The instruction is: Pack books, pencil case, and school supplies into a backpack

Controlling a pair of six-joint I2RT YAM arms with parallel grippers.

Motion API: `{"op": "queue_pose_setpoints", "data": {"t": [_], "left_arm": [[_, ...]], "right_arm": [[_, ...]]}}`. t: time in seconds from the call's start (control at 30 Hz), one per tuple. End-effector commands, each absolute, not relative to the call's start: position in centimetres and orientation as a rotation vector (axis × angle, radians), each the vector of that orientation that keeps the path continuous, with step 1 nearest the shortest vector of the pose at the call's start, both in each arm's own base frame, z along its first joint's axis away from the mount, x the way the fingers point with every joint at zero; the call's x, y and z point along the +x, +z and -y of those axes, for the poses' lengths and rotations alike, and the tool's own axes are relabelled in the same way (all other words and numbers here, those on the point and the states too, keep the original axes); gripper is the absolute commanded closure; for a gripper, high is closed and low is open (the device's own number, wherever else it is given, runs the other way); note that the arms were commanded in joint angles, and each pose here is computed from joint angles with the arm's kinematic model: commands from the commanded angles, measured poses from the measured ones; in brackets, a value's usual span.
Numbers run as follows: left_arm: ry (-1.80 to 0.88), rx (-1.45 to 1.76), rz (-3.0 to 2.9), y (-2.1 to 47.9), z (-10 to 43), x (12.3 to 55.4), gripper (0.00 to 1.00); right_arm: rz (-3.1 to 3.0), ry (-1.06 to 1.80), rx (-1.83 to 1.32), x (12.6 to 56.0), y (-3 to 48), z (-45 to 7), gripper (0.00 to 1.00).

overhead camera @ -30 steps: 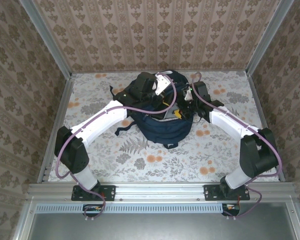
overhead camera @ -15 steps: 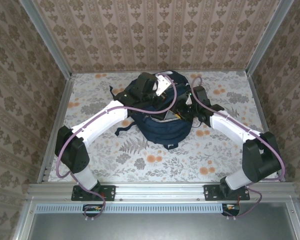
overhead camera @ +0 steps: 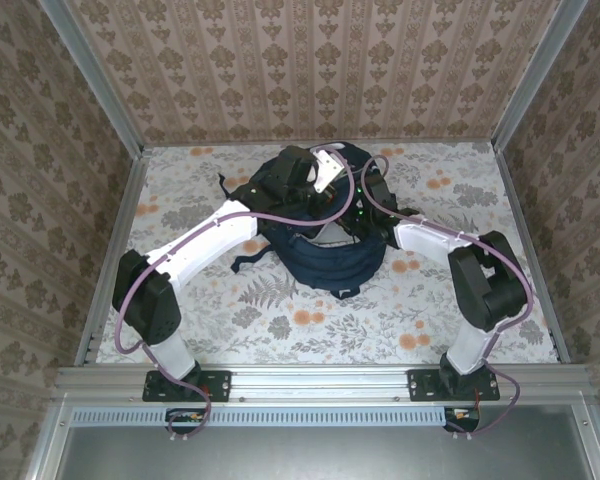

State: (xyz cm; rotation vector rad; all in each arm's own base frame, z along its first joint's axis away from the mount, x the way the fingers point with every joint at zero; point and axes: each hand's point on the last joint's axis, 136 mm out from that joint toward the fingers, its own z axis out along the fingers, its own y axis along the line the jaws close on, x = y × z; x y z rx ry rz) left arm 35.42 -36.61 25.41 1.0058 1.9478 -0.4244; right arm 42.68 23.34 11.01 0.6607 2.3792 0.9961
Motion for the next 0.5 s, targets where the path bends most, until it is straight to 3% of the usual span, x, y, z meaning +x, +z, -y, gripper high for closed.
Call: {"op": "queue_pose_setpoints", "data": {"t": [0.0,0.2,0.47], "left_arm": [[-0.549,0.949,-1.827,30.1,38.6,35.3,1.00],[-0.588,0.939,-1.854,29.7,39.0,35.4,1.00],[-0.668,0.961,-1.868,28.9,40.7,35.6,1.00]], "right_arm": [[-2.206,1.148,0.562,46.2,14.4,-25.8,0.83],[-2.176,1.157,0.540,44.9,16.1,-24.5,0.79],[-2.191,1.068,0.681,37.9,15.6,-17.4,0.72]]}}
